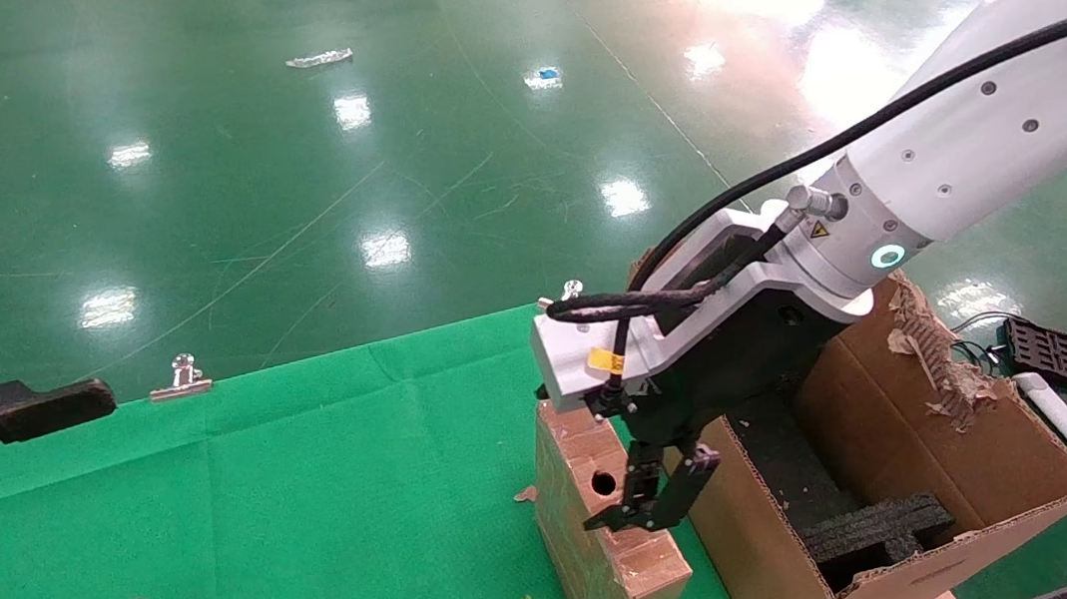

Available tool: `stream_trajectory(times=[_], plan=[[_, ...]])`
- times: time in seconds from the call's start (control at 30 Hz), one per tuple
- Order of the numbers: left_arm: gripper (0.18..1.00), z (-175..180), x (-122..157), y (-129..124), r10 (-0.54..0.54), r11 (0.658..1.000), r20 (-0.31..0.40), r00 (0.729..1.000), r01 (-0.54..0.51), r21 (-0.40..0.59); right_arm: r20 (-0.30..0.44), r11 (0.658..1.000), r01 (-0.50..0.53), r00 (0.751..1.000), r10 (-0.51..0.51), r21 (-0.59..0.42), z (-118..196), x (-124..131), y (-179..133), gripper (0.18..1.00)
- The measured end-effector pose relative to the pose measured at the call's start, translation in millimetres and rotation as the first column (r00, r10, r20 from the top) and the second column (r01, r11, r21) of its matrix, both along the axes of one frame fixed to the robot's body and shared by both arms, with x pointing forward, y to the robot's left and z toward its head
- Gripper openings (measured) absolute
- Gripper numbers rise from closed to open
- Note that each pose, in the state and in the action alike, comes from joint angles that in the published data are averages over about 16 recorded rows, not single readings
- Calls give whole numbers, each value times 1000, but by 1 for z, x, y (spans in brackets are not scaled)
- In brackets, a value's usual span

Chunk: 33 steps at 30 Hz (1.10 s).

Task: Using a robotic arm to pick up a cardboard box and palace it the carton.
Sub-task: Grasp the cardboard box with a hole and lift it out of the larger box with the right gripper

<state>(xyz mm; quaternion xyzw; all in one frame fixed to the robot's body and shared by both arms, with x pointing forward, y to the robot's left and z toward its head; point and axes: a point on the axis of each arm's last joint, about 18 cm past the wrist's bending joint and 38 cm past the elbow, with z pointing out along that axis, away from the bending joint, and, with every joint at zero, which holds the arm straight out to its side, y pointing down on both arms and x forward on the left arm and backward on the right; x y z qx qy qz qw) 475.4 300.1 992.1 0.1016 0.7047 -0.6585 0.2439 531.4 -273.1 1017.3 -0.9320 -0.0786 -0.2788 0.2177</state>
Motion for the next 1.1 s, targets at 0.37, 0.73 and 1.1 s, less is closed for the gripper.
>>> stream_trajectory(times=[0.37, 0.73, 1.1], plan=[[1001, 0, 0, 0, 0, 1000, 0, 1000, 0, 0, -26, 986, 63, 997, -68, -151, -2, 4, 0, 1000], [1001, 0, 0, 0, 0, 1000, 0, 1000, 0, 0, -61, 968, 157, 983, -172, -195, -2, 6, 3, 1000], [1001, 0, 0, 0, 0, 1000, 0, 1000, 0, 0, -261, 826, 563, 799, -541, 10, 1, 15, -10, 1000]])
